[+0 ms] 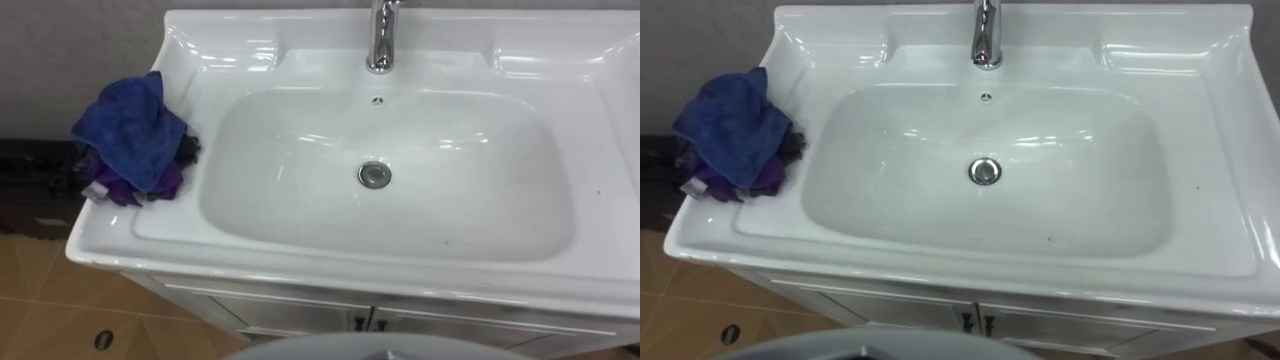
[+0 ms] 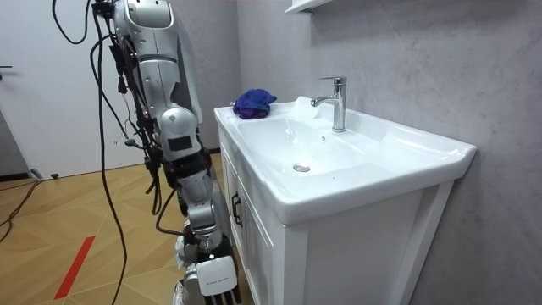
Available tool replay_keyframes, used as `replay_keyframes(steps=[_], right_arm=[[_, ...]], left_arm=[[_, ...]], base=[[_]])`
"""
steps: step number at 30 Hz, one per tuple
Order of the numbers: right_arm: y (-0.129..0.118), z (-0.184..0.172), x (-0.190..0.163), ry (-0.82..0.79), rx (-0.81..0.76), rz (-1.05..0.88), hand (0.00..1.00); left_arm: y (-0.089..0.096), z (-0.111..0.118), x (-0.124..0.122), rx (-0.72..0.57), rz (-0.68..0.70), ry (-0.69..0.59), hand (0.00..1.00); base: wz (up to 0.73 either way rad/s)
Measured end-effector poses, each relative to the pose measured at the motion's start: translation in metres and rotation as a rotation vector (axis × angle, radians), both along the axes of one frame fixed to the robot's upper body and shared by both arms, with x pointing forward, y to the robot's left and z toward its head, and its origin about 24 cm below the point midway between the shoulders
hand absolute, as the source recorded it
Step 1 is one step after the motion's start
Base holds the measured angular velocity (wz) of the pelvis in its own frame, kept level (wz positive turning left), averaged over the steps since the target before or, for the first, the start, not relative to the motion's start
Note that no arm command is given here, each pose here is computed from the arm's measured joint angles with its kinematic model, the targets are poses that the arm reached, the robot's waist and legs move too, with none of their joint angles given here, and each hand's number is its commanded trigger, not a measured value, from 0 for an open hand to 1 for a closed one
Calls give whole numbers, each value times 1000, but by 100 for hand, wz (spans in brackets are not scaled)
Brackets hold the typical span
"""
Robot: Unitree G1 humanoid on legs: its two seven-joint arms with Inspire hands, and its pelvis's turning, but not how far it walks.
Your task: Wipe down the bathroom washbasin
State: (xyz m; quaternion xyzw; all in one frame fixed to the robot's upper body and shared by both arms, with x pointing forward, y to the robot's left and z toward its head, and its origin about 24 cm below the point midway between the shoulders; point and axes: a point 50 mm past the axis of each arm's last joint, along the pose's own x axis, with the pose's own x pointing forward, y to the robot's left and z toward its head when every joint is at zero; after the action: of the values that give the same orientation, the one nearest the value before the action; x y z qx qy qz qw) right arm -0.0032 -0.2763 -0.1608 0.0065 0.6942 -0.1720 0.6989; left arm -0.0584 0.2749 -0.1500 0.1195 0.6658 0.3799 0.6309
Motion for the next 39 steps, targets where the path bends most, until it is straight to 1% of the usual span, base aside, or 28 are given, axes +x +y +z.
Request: replay_keyframes(steps=[8, 13, 22, 29, 39], right_arm=[[10, -3, 0, -13, 41, -19, 0], [14, -5, 1, -29, 58, -38, 0], [15, -5, 1, -45, 54, -32, 0], [15, -5, 1, -45, 59, -5, 0], [19, -6, -1, -1, 101, 83, 0]], left_arm=[[-5, -4, 12, -84, -134, 10, 0], [-12, -9, 27, -147, -240, 1, 0], [-18, -12, 48, -206, -433, 17, 0], [-21, -14, 49, -257, -453, 25, 0], [-26, -16, 55, -314, -532, 42, 0]], base=[[-2], [0], [-4], [-8], [-3]])
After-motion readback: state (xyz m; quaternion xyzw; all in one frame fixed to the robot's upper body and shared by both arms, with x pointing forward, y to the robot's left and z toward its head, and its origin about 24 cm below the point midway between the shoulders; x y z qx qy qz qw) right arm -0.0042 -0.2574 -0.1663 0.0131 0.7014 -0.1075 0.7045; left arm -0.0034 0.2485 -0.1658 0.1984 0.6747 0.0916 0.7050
